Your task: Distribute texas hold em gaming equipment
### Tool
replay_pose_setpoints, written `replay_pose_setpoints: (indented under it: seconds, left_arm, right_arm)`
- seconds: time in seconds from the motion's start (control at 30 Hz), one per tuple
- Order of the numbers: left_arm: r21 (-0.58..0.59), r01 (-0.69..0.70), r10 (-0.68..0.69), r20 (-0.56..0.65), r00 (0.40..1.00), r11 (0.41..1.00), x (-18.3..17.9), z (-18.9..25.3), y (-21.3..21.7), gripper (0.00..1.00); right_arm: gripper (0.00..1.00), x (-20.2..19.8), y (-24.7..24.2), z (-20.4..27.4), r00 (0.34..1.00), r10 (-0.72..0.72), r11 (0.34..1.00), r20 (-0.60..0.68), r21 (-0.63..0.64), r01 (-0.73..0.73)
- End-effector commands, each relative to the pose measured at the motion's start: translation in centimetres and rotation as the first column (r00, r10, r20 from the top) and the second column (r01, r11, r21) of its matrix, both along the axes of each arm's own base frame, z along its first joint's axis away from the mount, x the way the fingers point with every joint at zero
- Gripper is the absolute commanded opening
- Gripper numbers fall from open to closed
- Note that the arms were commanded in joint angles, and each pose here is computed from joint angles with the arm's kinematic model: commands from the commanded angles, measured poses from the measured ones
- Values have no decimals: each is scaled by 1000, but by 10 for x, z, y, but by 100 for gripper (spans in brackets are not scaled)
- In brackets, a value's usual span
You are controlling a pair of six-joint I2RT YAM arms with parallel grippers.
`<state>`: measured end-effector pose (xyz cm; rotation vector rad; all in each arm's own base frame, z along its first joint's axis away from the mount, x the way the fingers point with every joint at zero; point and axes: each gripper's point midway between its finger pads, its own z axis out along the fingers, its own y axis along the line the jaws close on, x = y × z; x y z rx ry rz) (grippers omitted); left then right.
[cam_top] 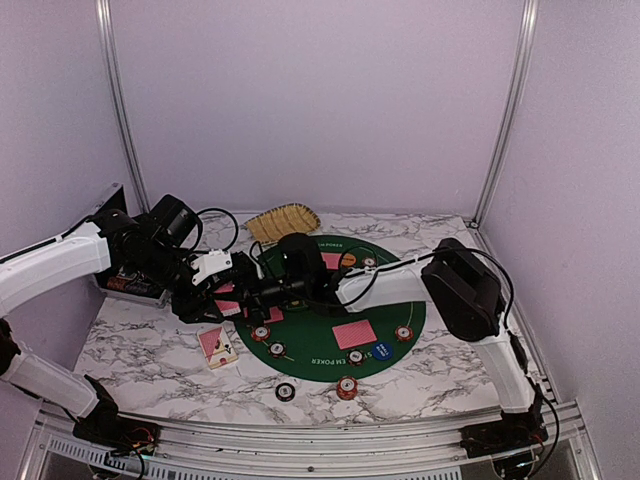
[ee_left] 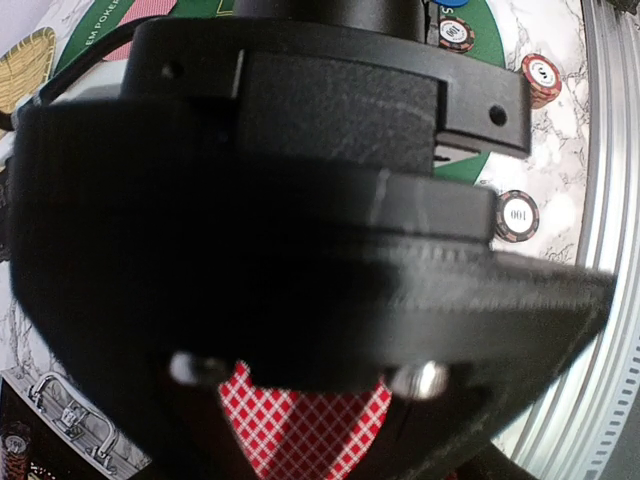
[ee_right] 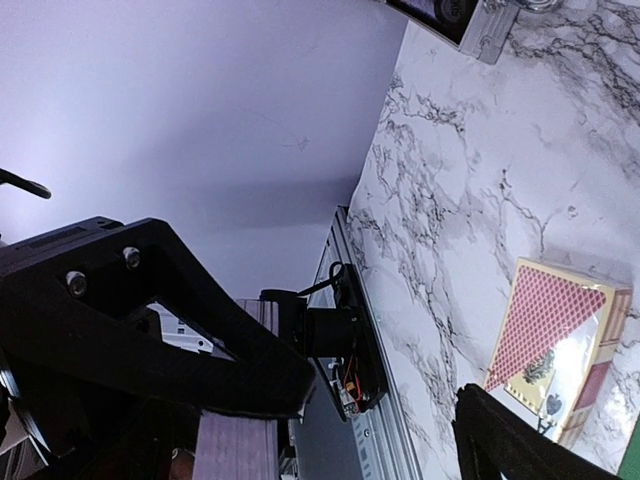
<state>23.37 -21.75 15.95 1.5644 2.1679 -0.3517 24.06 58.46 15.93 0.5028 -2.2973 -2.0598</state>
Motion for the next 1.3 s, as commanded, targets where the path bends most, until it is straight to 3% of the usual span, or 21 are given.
replay_pose_setpoints:
  seconds: [0.0,0.23,0.4,0.8,1.27]
  left_arm:
    - [-27,-1,1,8,1000,1000,2,9,-3,0]
    - [-26,0,0,7,1000,1000,2,9,-3,0]
    - [-30,0,0,13,1000,1000,2,11,-3,0]
    - [-30,-1,1,19,1000,1000,2,13,-2,0]
    - [-25,-9,10,20,1000,1000,4,13,-2,0]
  right_arm:
    - [95,-5,14,11,1000,25,999,1,32,-25]
    - [92,-3,15,0,1000,24,1000,-7,-5,-24]
    - [83,3,6,-10,1000,4,999,-13,-41,-5]
    - [74,19,-21,-11,999,-52,995,7,-81,52]
    - [54,26,-44,7,996,-77,995,40,-67,80]
